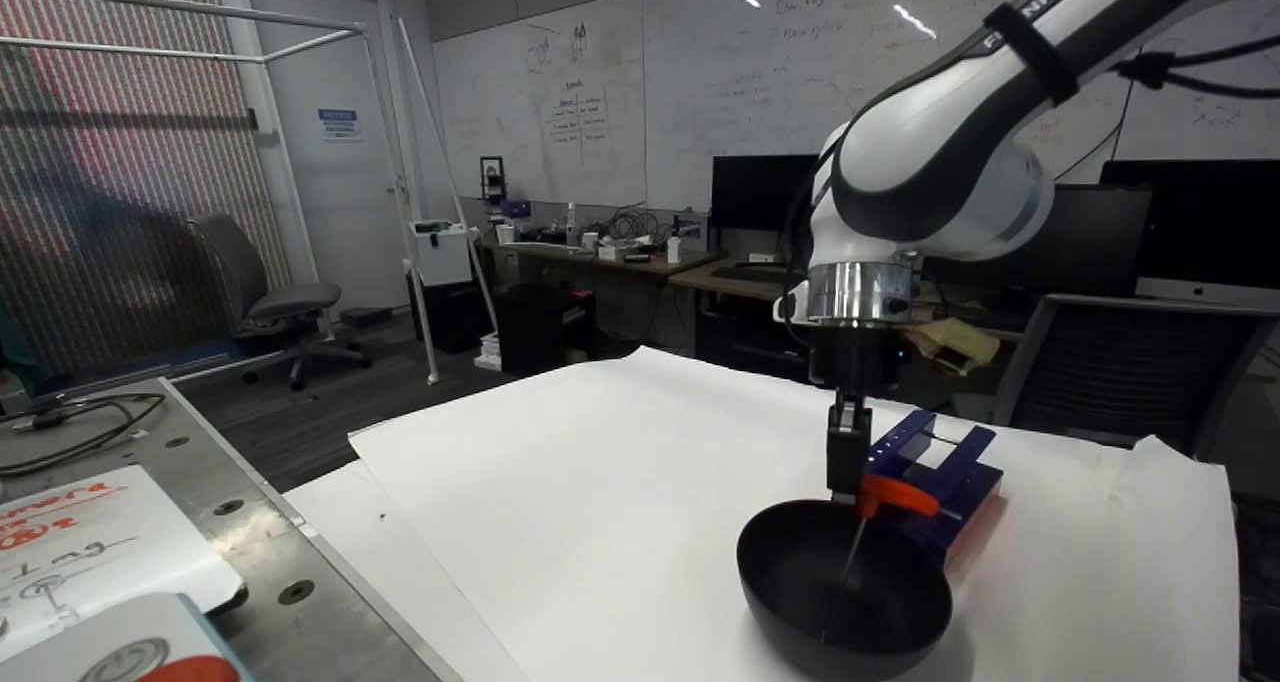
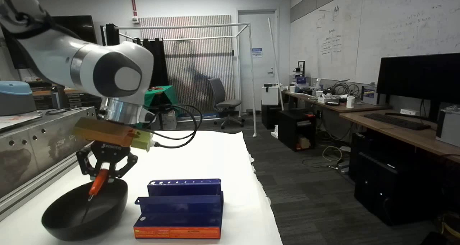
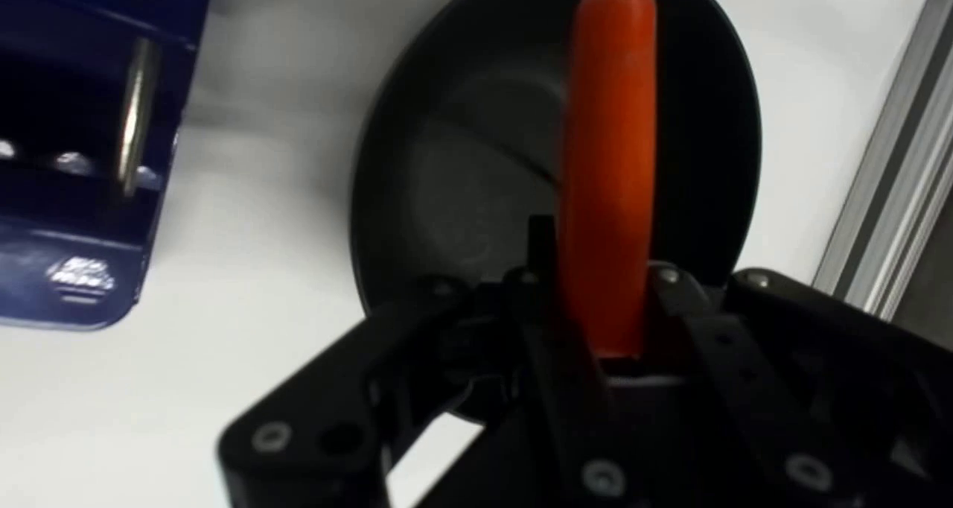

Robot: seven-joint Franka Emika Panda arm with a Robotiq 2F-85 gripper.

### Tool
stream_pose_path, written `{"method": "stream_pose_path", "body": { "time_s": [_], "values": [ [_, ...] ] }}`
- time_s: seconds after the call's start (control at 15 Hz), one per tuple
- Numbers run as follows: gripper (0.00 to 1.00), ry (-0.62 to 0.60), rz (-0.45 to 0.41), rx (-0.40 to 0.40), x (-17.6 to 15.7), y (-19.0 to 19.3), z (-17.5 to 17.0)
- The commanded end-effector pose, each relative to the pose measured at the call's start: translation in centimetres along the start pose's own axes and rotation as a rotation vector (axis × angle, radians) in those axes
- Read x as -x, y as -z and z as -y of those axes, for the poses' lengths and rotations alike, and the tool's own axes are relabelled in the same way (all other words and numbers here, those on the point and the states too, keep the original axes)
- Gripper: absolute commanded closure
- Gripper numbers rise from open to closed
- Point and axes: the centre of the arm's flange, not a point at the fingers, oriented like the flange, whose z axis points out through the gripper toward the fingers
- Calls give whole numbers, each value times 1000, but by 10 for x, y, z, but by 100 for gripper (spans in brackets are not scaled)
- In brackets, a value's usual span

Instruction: Pick up the orange object and put it in the black bowl.

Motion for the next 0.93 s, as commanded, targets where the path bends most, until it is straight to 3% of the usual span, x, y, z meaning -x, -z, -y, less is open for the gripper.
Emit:
{"method": "stream_pose_path", "body": {
  "time_s": [0.0,0.27,0.53,0.87],
  "values": [
    [62,5,9,28,-8,-26,4],
    [33,14,35,64,-10,-19,1],
    [2,0,34,197,-17,17,-3],
    [0,-89,169,338,-30,75,-1]
  ]
}}
